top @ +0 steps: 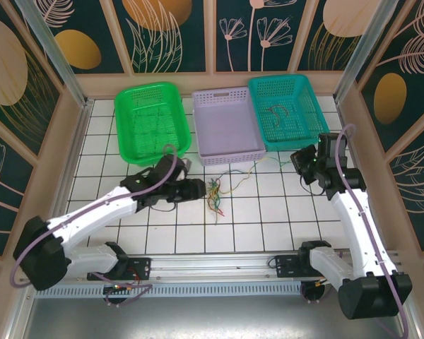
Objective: Untangle the cables
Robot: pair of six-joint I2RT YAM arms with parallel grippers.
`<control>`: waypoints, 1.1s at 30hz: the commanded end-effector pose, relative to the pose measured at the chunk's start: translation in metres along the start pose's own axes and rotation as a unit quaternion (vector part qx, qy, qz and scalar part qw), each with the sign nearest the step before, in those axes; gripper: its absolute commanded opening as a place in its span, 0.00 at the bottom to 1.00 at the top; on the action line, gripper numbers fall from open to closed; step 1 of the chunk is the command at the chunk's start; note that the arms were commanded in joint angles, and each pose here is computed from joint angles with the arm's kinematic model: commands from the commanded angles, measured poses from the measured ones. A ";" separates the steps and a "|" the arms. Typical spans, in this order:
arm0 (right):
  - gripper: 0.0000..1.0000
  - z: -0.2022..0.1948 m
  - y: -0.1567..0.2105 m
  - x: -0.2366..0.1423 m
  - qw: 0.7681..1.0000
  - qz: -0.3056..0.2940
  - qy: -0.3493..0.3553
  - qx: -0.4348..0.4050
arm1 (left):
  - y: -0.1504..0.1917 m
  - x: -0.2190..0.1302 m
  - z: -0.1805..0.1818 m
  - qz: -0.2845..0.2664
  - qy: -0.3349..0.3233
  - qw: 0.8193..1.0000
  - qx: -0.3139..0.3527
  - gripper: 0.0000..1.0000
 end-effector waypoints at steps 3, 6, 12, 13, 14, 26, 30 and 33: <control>0.00 0.006 -0.001 -0.008 1.000 -0.003 -0.002 -0.020 | -0.019 0.029 -0.025 -0.024 -0.022 0.999 -0.009 0.70; 0.00 0.002 0.004 -0.009 1.000 0.000 -0.006 -0.015 | -0.026 0.045 -0.026 -0.017 -0.061 0.998 -0.016 0.70; 0.00 -0.003 0.006 -0.007 1.000 -0.004 -0.006 -0.009 | -0.004 0.072 -0.015 0.049 -0.154 0.987 0.022 0.63; 0.00 -0.002 0.006 -0.006 1.000 -0.004 -0.006 -0.008 | 0.000 0.072 -0.016 0.052 -0.153 0.986 0.034 0.63; 0.00 -0.002 0.005 -0.004 1.000 -0.005 -0.006 -0.008 | 0.003 0.072 -0.017 0.055 -0.152 0.986 0.048 0.64; 0.00 0.000 0.004 0.002 1.000 0.000 -0.007 -0.003 | 0.032 0.100 0.000 0.082 -0.202 0.966 0.143 0.71; 0.00 -0.001 0.003 0.000 1.000 -0.005 -0.002 0.001 | 0.033 0.114 0.021 0.065 -0.251 0.955 0.146 0.59; 0.00 -0.003 -0.006 -0.007 0.999 -0.030 0.020 -0.012 | 0.029 0.104 0.047 0.031 -0.310 0.939 0.143 0.37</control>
Point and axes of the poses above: each hand's point on the last joint's axis, 136 mm out from that joint toward the fingers, its own x axis out along the fingers, its own z axis along the line the jaws close on, y = z × x, the point moved 5 cm from there along -x, back along the fingers, and after that the axes turned 7 degrees about -x, right-handed, at the moved point
